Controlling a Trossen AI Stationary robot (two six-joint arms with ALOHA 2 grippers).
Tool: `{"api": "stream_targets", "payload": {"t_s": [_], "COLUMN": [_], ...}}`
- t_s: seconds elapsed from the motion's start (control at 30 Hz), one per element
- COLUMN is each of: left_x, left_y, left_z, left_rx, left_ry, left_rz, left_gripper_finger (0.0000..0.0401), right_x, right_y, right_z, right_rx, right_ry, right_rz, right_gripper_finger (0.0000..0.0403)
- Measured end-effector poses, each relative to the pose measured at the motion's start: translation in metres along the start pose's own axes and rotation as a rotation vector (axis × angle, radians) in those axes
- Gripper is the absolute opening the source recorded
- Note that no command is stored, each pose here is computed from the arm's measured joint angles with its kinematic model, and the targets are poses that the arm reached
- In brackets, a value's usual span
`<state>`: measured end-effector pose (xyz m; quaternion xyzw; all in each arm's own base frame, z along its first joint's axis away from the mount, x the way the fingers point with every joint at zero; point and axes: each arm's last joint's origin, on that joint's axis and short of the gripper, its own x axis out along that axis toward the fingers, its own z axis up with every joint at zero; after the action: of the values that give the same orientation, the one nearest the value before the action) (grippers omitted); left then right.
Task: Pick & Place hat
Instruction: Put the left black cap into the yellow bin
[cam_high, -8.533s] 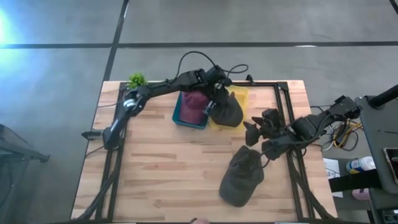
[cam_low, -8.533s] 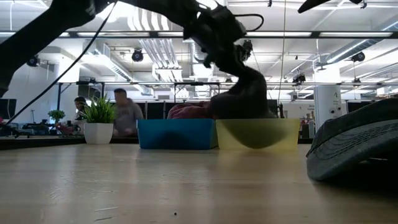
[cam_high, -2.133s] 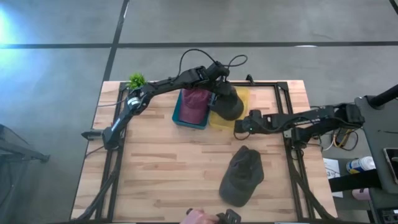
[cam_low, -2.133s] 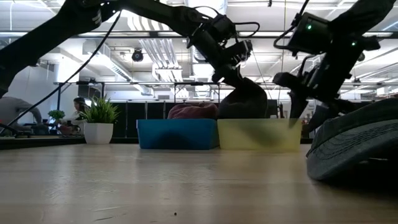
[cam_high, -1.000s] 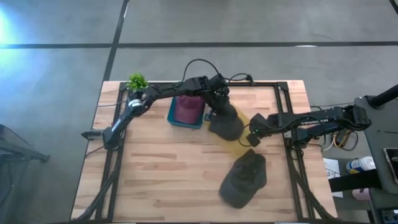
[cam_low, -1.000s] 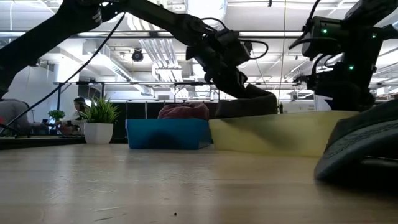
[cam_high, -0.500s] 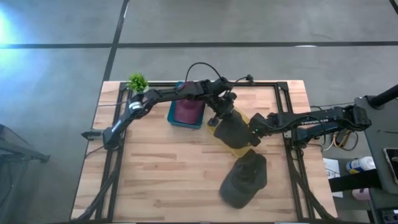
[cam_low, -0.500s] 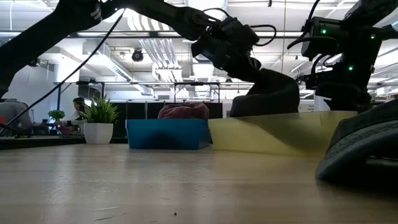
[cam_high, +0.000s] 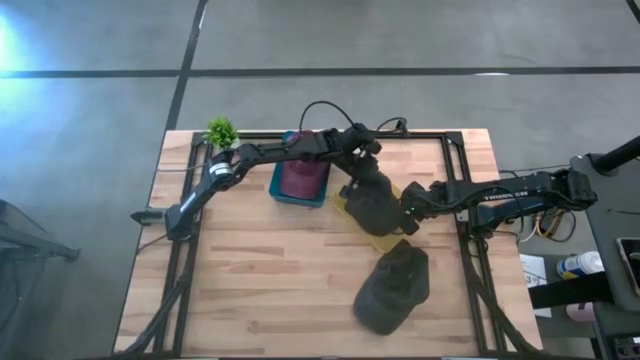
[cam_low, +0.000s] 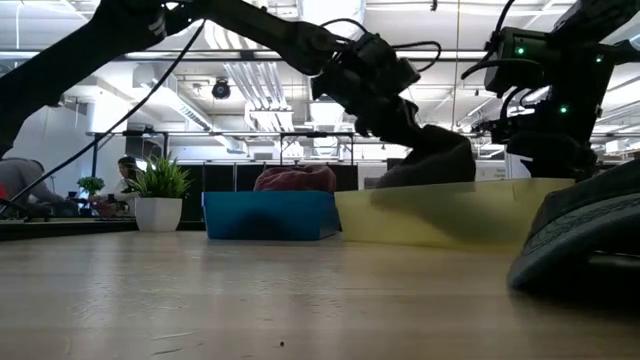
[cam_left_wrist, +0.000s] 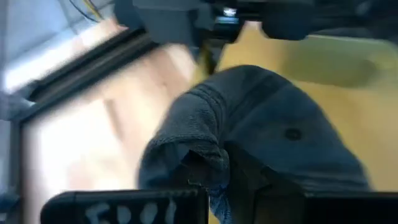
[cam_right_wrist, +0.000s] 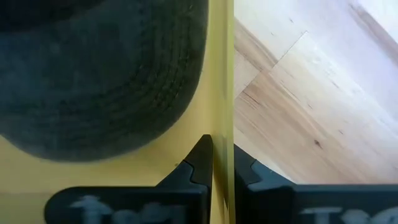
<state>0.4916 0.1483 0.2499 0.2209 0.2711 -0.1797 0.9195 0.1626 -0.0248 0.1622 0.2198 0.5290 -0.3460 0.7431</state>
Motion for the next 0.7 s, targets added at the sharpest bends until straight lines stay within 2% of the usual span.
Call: {"api": "stream_targets", "payload": {"t_s": [0.2, 0.3, 0.4, 0.5, 0.7], "left_x": [0.000, -0.001, -0.001, -0.002, -0.003], "left_y": [-0.014, -0.017, -0.017, -0.015, -0.015], "left_z": [-0.012, -0.014, -0.016, -0.017, -0.017], "left_rx": [-0.253, -0.359, -0.513, -0.630, -0.703], "left_ry": [0.094, 0.136, 0.159, 0.168, 0.186], "left_rz": [-0.141, -0.156, -0.143, -0.131, -0.107], "left_gripper_finger": [0.0030, 0.0030, 0.0030, 0.0038, 0.0085], "right_x": [0.000, 0.000, 0.000, 0.000, 0.000], "right_y": [0.001, 0.002, 0.002, 0.003, 0.004], "right_z": [-0.001, -0.001, 0.000, 0.002, 0.002], "right_rx": [0.014, 0.040, 0.052, 0.047, 0.032], "right_ry": [0.031, 0.036, 0.026, 0.007, 0.001], "right_rz": [0.042, 0.045, 0.048, 0.061, 0.065], "right_gripper_finger": [0.0009, 0.0009, 0.0014, 0.0035, 0.0109]}}
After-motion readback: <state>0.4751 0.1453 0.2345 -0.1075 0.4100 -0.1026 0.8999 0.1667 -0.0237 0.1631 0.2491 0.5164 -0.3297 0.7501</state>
